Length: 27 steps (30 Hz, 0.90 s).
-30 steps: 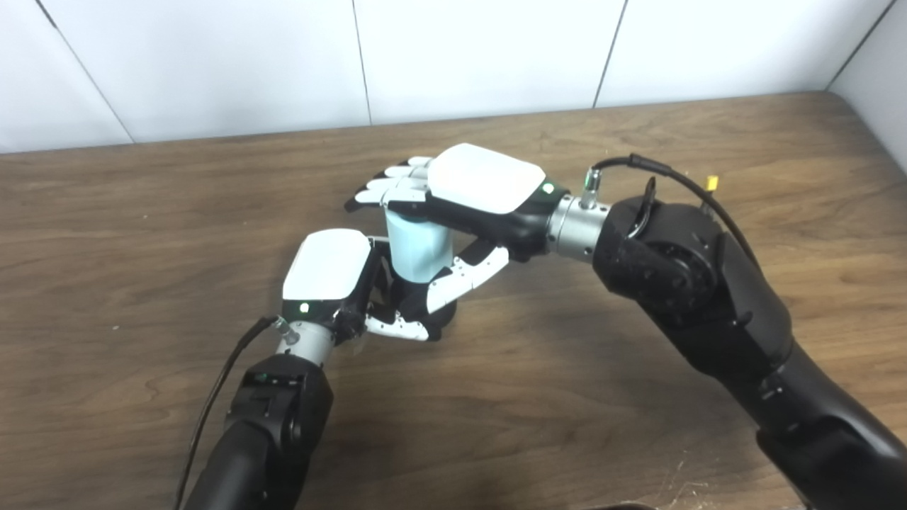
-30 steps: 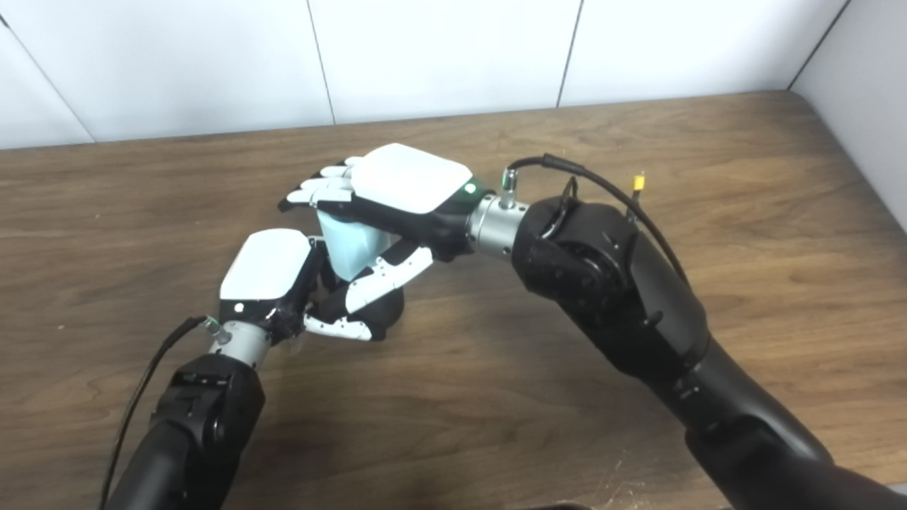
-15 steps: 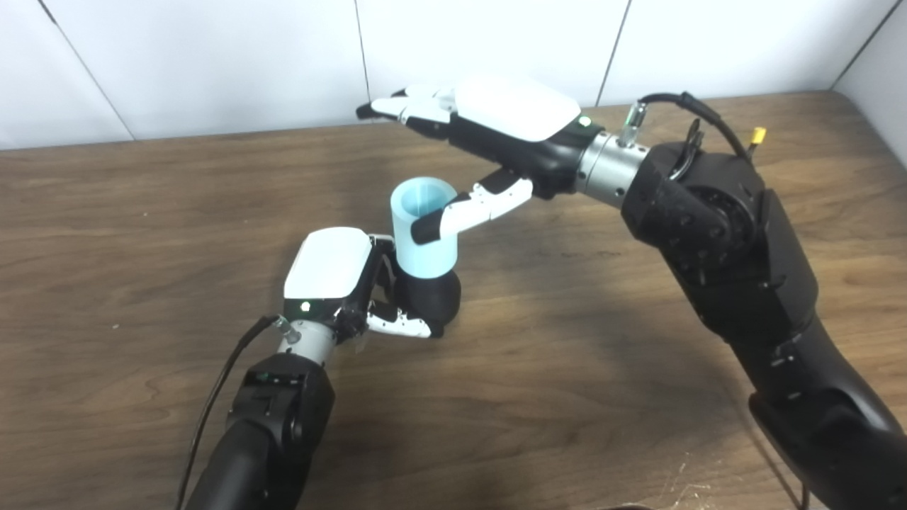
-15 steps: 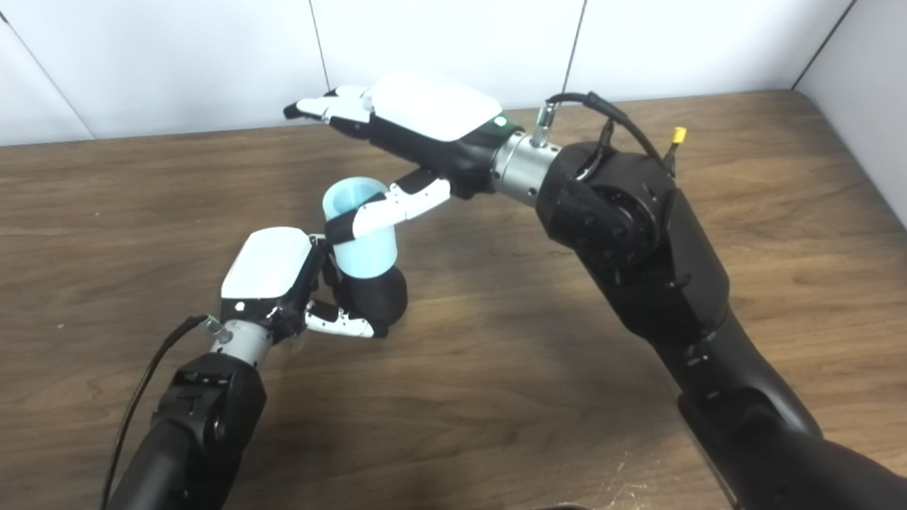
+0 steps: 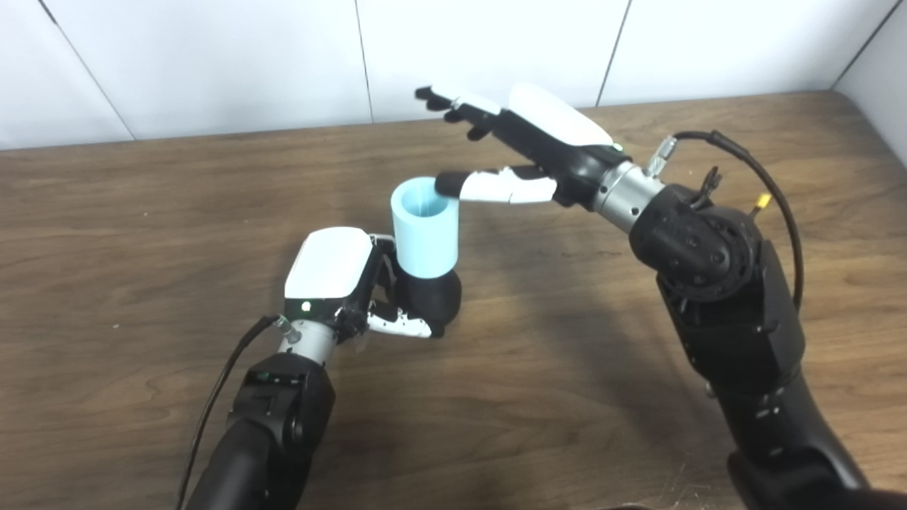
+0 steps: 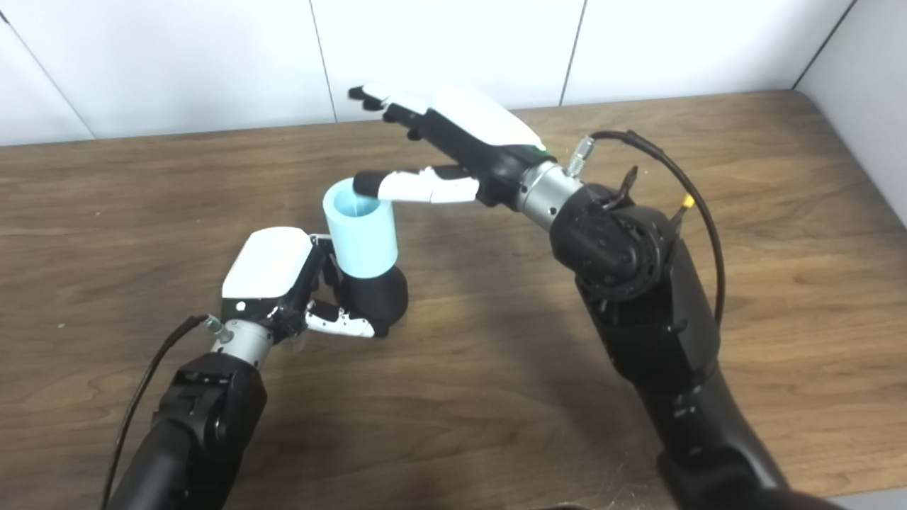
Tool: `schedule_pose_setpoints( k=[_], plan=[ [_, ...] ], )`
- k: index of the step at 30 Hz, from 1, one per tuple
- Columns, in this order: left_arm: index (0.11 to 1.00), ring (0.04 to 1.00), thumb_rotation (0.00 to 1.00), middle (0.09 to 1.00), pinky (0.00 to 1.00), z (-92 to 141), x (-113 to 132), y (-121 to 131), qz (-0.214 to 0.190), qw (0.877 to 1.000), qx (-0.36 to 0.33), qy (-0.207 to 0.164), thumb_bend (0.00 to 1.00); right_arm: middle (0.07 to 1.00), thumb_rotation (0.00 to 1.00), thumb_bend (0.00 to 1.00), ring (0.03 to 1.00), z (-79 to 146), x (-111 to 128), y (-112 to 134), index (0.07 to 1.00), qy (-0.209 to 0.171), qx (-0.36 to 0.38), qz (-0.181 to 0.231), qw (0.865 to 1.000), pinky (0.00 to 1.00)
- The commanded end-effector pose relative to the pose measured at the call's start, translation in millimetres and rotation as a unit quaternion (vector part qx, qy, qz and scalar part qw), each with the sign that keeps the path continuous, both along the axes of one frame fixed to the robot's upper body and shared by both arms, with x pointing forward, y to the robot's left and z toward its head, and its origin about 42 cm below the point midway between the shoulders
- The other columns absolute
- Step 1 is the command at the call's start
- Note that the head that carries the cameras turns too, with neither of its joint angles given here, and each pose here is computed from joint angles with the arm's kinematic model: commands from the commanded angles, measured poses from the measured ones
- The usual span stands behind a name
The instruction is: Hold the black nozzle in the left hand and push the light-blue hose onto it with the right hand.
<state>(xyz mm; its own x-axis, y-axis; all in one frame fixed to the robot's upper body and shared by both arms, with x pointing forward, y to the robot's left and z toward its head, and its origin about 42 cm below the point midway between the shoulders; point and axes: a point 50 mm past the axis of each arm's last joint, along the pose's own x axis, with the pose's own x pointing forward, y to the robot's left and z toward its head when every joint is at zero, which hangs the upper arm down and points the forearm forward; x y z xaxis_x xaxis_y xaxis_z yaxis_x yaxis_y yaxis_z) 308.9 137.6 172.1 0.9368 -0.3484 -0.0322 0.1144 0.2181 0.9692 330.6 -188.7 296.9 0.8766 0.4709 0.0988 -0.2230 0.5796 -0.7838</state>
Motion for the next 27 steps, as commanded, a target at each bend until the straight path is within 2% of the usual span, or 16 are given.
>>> schedule_pose_setpoints(
  k=[1, 5, 6, 7, 8, 9, 10, 11, 13, 16, 19, 22, 27],
  plan=[
    [0.476, 0.475, 0.00, 0.494, 0.41, -4.1, -3.7, -7.4, -0.020, 1.000, -0.014, 0.015, 0.50, 0.914, 1.00, 0.54, 0.858, -2.1, -0.7, -5.8, 0.939, -0.004, 0.030, -0.019, 0.999, 0.74],
    [0.484, 0.447, 0.00, 0.482, 0.42, -2.2, -5.2, -7.3, -0.019, 1.000, -0.016, 0.012, 0.51, 0.897, 1.00, 0.56, 0.852, -21.7, -4.5, -11.4, 0.932, 0.028, 0.069, -0.037, 0.997, 0.77],
    [0.494, 0.443, 0.00, 0.481, 0.45, -1.6, -5.5, -7.1, -0.021, 1.000, -0.015, 0.010, 0.51, 0.884, 1.00, 0.57, 0.847, -26.8, -5.7, -12.8, 0.929, 0.036, 0.078, -0.044, 0.995, 0.78],
    [0.502, 0.530, 0.00, 0.481, 0.48, -1.2, -5.7, -6.9, -0.022, 1.000, -0.014, 0.008, 0.52, 0.871, 1.00, 0.58, 0.840, -30.2, -6.6, -13.7, 0.928, 0.040, 0.084, -0.048, 0.994, 0.79],
    [0.504, 0.560, 0.00, 0.482, 0.49, -0.9, -5.6, -6.6, -0.024, 1.000, -0.007, 0.002, 0.52, 0.867, 1.00, 0.58, 0.837, -34.6, -7.6, -15.0, 0.928, 0.047, 0.091, -0.054, 0.993, 0.80],
    [0.598, 0.600, 0.02, 0.584, 0.51, -0.8, -5.6, -6.2, -0.025, 1.000, -0.002, -0.002, 0.68, 0.868, 1.00, 0.58, 0.842, -36.9, -8.3, -15.7, 0.930, 0.050, 0.095, -0.057, 0.993, 0.81],
    [0.657, 0.626, 0.03, 0.648, 0.52, -0.8, -5.3, -5.9, -0.027, 1.000, 0.001, -0.006, 0.78, 0.869, 1.00, 0.58, 0.844, -39.1, -9.0, -16.3, 0.931, 0.052, 0.099, -0.059, 0.992, 0.81],
    [0.692, 0.645, 0.05, 0.687, 0.53, -0.8, -5.0, -5.4, -0.029, 1.000, -0.002, -0.011, 0.82, 0.868, 1.00, 0.58, 0.844, -41.7, -10.1, -17.2, 0.930, 0.054, 0.103, -0.062, 0.991, 0.81],
    [0.825, 0.717, 0.16, 0.809, 0.57, -0.6, -4.5, -4.4, -0.031, 0.999, -0.016, -0.017, 0.90, 0.867, 1.00, 0.57, 0.845, -44.8, -11.5, -18.3, 0.931, 0.057, 0.108, -0.067, 0.990, 0.81],
    [0.948, 0.796, 0.27, 0.898, 0.63, -1.4, -3.5, -2.8, -0.030, 0.998, -0.041, -0.022, 0.97, 0.865, 1.00, 0.57, 0.852, -48.5, -12.3, -19.4, 0.933, 0.062, 0.109, -0.070, 0.990, 0.83],
    [0.993, 0.860, 0.35, 0.952, 0.70, -3.0, -2.4, -2.1, -0.027, 0.998, -0.050, -0.030, 1.00, 0.860, 1.00, 0.57, 0.856, -50.5, -12.4, -18.3, 0.930, 0.066, 0.115, -0.069, 0.989, 0.85],
    [1.000, 0.905, 0.40, 0.987, 0.76, -4.3, -1.7, -1.8, -0.023, 0.998, -0.059, -0.028, 1.00, 0.859, 1.00, 0.57, 0.856, -52.8, -12.0, -17.2, 0.930, 0.066, 0.117, -0.067, 0.989, 0.86],
    [1.000, 0.934, 0.45, 1.000, 0.82, -5.2, 0.1, 0.6, -0.022, 0.997, -0.076, -0.019, 1.00, 0.853, 1.00, 0.57, 0.850, -53.5, -10.9, -17.0, 0.926, 0.067, 0.121, -0.069, 0.988, 0.86]
  ],
)
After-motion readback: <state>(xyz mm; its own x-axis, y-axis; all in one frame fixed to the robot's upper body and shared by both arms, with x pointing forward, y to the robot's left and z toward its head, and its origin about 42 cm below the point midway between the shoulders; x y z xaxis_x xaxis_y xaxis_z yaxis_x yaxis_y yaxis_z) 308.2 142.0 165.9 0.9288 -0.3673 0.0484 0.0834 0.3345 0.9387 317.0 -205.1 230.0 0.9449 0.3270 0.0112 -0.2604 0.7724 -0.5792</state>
